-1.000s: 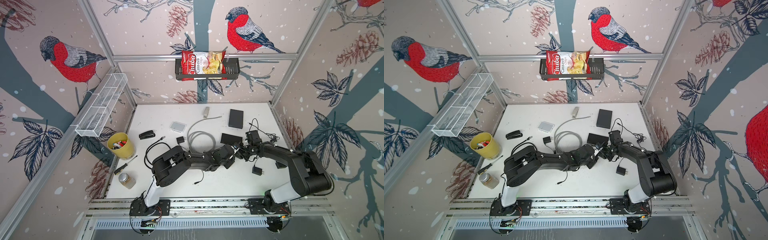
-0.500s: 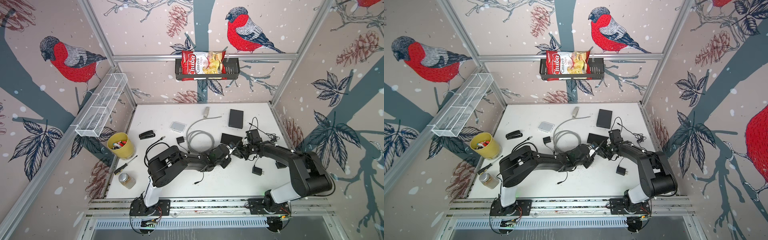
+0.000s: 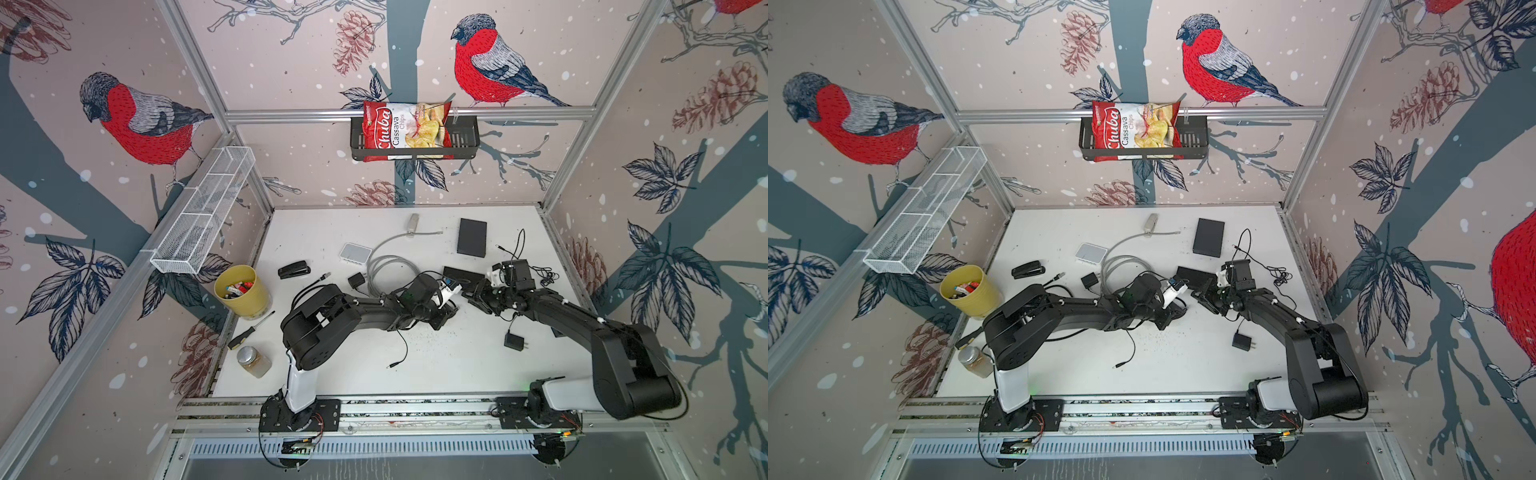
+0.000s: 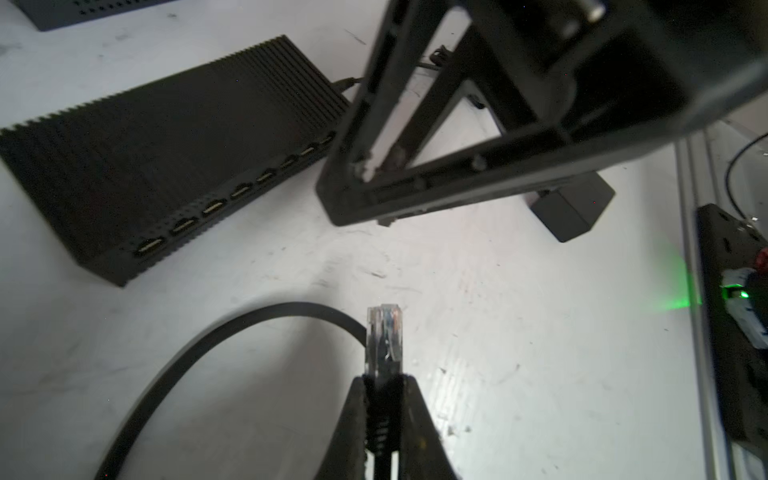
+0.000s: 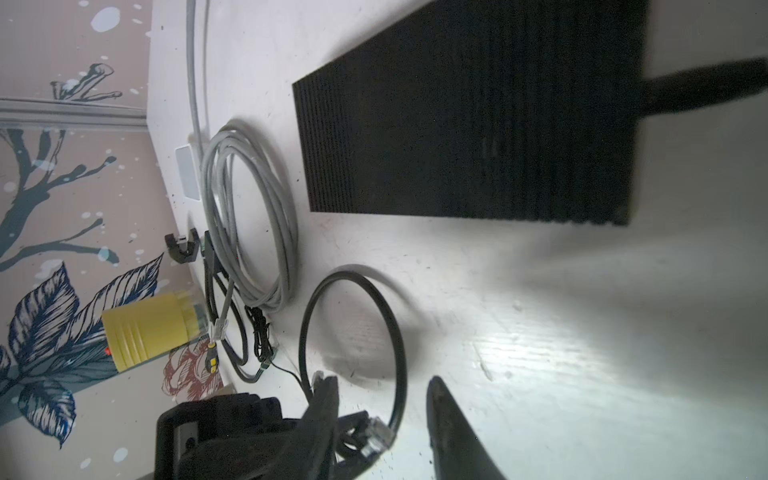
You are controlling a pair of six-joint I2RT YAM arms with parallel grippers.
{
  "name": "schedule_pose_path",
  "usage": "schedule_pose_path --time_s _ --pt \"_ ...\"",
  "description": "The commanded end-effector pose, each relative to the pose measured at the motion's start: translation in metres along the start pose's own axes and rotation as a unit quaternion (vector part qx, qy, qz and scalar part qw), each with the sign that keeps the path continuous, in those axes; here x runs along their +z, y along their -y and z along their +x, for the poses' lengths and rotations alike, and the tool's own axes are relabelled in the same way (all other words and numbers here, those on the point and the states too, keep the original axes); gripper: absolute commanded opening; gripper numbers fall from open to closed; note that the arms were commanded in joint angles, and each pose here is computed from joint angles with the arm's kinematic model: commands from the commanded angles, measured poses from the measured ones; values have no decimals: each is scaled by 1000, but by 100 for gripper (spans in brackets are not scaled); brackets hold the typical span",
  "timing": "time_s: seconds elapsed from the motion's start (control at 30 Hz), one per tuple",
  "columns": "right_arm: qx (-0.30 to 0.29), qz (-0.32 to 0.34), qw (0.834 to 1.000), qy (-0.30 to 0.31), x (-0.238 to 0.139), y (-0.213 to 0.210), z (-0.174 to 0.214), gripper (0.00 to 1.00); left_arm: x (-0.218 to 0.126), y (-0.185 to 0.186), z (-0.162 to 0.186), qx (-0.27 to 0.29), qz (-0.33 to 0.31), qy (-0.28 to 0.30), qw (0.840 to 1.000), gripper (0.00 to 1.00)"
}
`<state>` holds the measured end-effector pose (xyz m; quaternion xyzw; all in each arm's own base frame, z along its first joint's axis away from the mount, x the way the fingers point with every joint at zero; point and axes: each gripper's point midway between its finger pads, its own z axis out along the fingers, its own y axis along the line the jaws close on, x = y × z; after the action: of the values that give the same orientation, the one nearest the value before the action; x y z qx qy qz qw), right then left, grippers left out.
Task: Insert the plug into the switch port
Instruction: 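Hold the ethernet plug upright with the left gripper beside the right gripper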
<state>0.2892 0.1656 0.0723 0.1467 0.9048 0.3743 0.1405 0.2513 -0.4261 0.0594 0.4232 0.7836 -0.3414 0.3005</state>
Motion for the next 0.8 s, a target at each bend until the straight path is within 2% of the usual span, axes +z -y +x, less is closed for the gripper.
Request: schedule_pose_path --time_s 0.0,0.33,0.67,0.77 --pt "-31 -37 999 -17 2 -14 8 36 -2 7 -1 9 21 0 1000 7" --pt "-23 -44 998 -46 5 -10 33 29 -2 1 -3 3 14 1 1000 7" --pt "-18 -47 997 -52 11 -6 37 28 -1 5 -6 2 27 7 1000 7" --pt "-17 -48 997 -53 12 -7 36 24 -2 5 -5 5 24 6 1000 7"
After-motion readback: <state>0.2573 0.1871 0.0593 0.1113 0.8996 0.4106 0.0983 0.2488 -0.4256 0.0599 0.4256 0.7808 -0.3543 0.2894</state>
